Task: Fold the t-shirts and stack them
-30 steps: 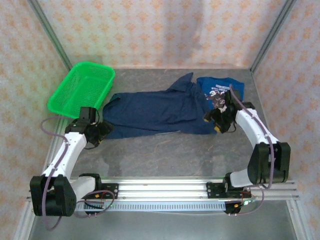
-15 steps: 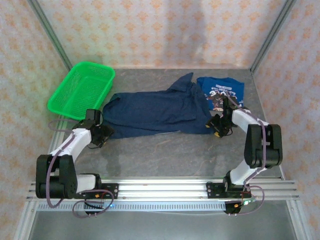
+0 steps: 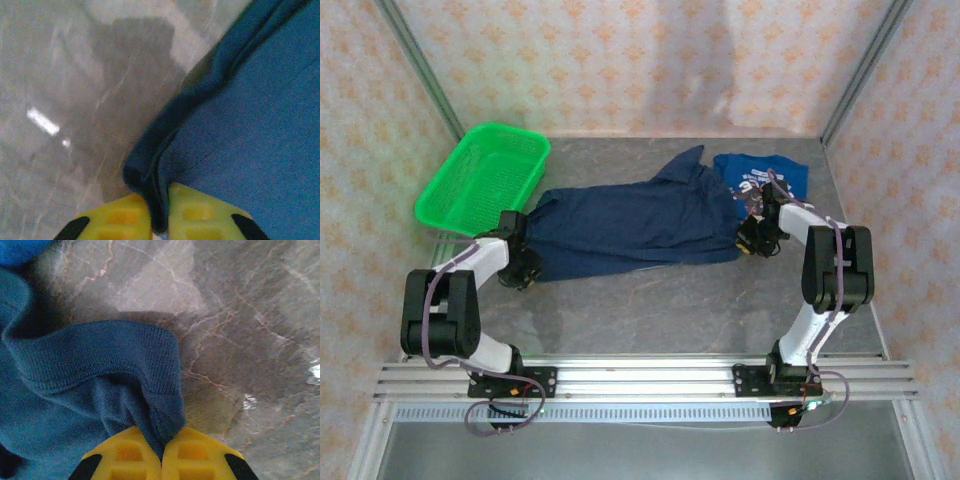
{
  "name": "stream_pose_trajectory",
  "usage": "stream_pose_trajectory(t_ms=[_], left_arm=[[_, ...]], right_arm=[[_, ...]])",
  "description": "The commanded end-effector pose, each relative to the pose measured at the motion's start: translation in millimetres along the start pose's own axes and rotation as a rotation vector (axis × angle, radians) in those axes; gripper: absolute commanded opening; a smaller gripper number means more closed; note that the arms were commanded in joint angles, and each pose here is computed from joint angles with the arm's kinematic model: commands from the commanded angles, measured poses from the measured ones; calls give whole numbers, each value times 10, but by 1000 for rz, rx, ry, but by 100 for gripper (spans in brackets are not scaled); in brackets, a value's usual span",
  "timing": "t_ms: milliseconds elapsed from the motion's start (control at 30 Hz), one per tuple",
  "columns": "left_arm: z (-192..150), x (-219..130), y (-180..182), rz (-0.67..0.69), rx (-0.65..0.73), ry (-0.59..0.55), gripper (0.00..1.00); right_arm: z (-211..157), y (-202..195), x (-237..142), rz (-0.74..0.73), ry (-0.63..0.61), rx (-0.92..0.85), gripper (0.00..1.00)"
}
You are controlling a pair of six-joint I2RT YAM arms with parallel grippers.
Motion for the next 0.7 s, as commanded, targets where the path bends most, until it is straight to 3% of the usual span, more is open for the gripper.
stream_pose_trajectory(t_ms=[0,233,300,367,433,533,667], left_arm=[[111,6,142,132,25,-79,8],[-114,-78,290,134,34,-54,7],[-201,-77,348,138,28,-45,10],[-267,-69,380,130,25,-33,28],[-291,-87,341,84,26,-37,47],[-270,-239,243,31,36,-63,61],[-228,-670,129,-51,42,-142,69]], right_arm=[[-57,-196,-211,-110,-56,-10,0],[-283,-518,-301,-161,-87,9,0],[-315,-566,-258,-167,-77,20,5],[-325,-579,-211,-162,-65,27,21],[-322,-518,-216,-119,-61,20,31],[-317,-408,-344,-51,-76,8,43],[-420,-303,-680,22,-58,-31,53]])
Point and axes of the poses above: each hand's point on the last joint's axis, 136 mm out from that joint toward the fingers, its own x axis out along the fingers, its own y axis along the line the jaws close on, z = x × y, the point moved 7 cm from there along -x, back along the fingers, and after that the axes turned 12 degrees about x, right-handed, at the moved point
